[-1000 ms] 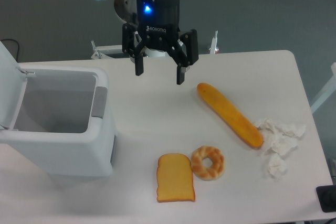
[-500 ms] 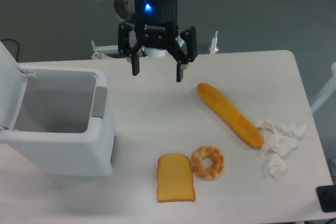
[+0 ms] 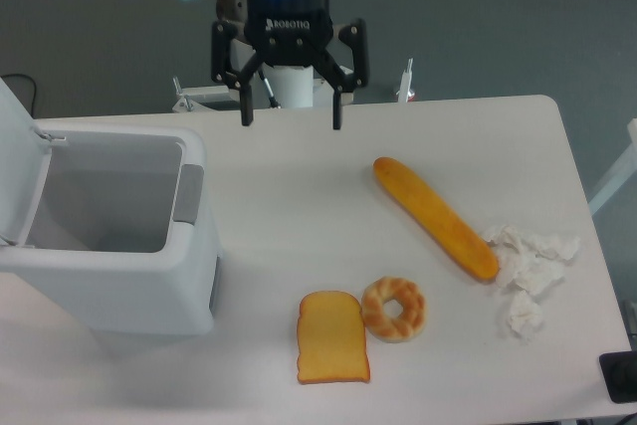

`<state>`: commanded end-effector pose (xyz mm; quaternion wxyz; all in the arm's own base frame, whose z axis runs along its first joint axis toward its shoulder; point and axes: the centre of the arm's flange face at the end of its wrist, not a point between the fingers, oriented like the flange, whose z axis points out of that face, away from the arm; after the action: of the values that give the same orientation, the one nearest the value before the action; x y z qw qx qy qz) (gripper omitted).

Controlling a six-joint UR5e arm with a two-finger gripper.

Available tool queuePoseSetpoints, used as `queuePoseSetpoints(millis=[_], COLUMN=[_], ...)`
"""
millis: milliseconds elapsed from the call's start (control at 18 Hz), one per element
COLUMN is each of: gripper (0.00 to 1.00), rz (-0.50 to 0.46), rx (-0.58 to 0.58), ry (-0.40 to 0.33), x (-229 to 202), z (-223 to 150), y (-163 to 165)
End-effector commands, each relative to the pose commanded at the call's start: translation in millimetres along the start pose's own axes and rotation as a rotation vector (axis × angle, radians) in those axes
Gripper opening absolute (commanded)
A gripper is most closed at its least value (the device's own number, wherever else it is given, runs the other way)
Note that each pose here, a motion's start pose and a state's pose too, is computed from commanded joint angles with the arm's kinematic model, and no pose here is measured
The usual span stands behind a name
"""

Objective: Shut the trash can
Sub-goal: 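Swing the gripper up and over toward the trash can lid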

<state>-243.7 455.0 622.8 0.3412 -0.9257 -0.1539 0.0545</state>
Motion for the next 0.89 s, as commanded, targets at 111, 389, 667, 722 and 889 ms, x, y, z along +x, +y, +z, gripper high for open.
queuePoseSetpoints(millis=[111,389,667,722,889], gripper=[1.0,1.0,1.0,1.0,1.0], rz=[-0.015,-0.028,-0.027,-0.031,-0.054], rx=[0.023,0.036,0.064,0.073,0.107], ry=[0.07,0.129,0.206,0.23,0.303], x=[13.8,50.1,82.9,86.5,97.5], z=[0.5,-3.7,-17.7,-20.3,-36.4], y=[-3.2,-10.4,-12.5,-13.1,-14.0])
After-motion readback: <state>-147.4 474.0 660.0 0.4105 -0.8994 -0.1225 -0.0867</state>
